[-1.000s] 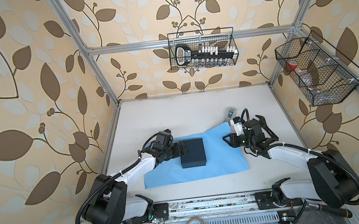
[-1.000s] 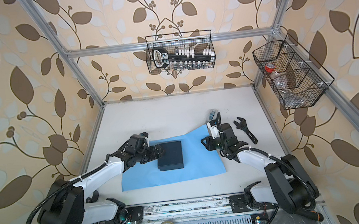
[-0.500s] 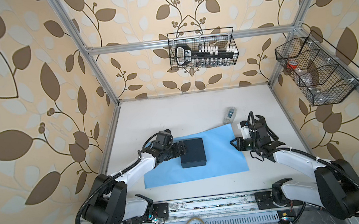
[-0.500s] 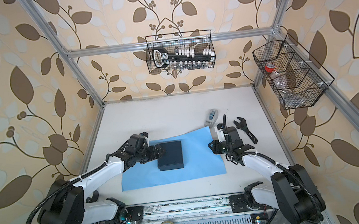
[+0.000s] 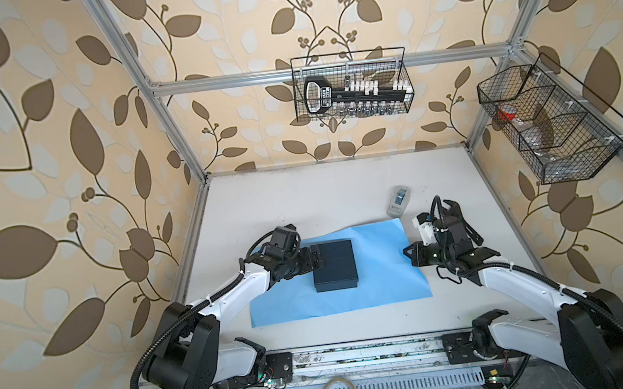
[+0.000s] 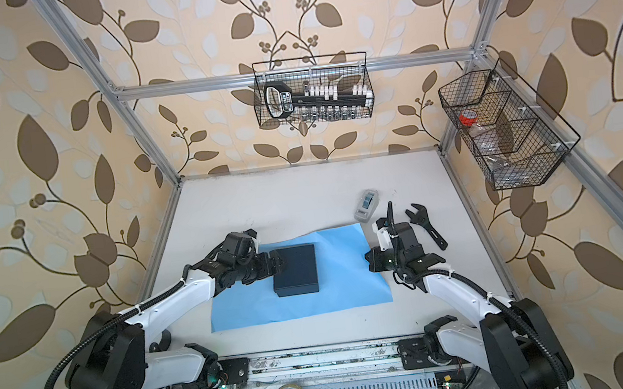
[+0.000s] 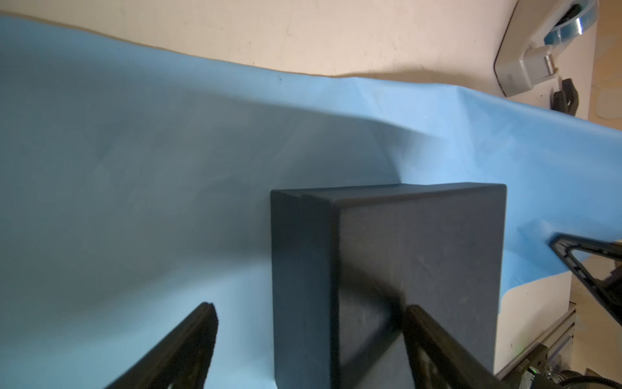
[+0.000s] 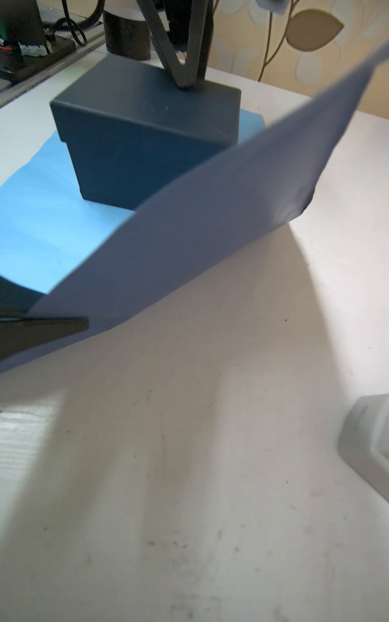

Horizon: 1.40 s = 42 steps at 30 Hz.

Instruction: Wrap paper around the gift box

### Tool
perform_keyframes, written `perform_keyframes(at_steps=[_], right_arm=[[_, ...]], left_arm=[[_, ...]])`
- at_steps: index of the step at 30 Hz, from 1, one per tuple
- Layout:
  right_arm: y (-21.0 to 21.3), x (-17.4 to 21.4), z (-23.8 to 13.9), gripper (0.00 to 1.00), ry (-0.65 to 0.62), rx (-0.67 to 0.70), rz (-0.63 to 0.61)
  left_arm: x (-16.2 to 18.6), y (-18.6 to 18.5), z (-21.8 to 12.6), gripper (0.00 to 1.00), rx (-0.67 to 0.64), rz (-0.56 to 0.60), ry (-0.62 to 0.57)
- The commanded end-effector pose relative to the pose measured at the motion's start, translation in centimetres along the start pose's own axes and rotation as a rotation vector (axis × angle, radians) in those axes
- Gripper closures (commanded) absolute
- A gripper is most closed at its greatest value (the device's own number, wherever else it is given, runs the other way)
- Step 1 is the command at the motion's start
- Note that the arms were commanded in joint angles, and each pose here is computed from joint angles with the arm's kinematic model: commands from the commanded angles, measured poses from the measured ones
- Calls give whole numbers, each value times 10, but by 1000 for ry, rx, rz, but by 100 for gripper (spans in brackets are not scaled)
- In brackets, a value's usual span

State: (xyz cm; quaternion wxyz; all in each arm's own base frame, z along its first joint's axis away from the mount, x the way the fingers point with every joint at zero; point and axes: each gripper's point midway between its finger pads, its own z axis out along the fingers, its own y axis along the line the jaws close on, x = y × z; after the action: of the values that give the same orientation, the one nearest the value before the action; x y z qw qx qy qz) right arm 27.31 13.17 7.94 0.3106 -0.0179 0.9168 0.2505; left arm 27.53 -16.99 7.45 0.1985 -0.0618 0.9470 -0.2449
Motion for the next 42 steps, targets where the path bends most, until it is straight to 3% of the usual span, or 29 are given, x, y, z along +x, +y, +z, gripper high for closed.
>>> perform_keyframes(at_steps=[1,7,11,16,21,38,42], right_arm=[[16,-11,-8,98,-13,-21,-20],[28,-12,-10,98,-16,-39,-22],[45,-14,-9,98,-15,-47,-29],[56,-16,-6,98,-15,-54,-21],[62,-17,-4,98,-14,-60,-15],[66,-10,-4,98,-15,-69,-11],[68,-11,-5,98,-19,-74,-14]], left_arm=[[-21,-8,-23,8,-29,2,-64],[-43,-36,-49,9,34,-8,-153],[-39,-103,-66,19,177,69,-177],[-17,-184,-58,34,353,149,-105],[0,-224,-38,41,425,163,-35],[-8,-242,20,41,372,117,4],[-12,-241,29,48,340,118,-1]])
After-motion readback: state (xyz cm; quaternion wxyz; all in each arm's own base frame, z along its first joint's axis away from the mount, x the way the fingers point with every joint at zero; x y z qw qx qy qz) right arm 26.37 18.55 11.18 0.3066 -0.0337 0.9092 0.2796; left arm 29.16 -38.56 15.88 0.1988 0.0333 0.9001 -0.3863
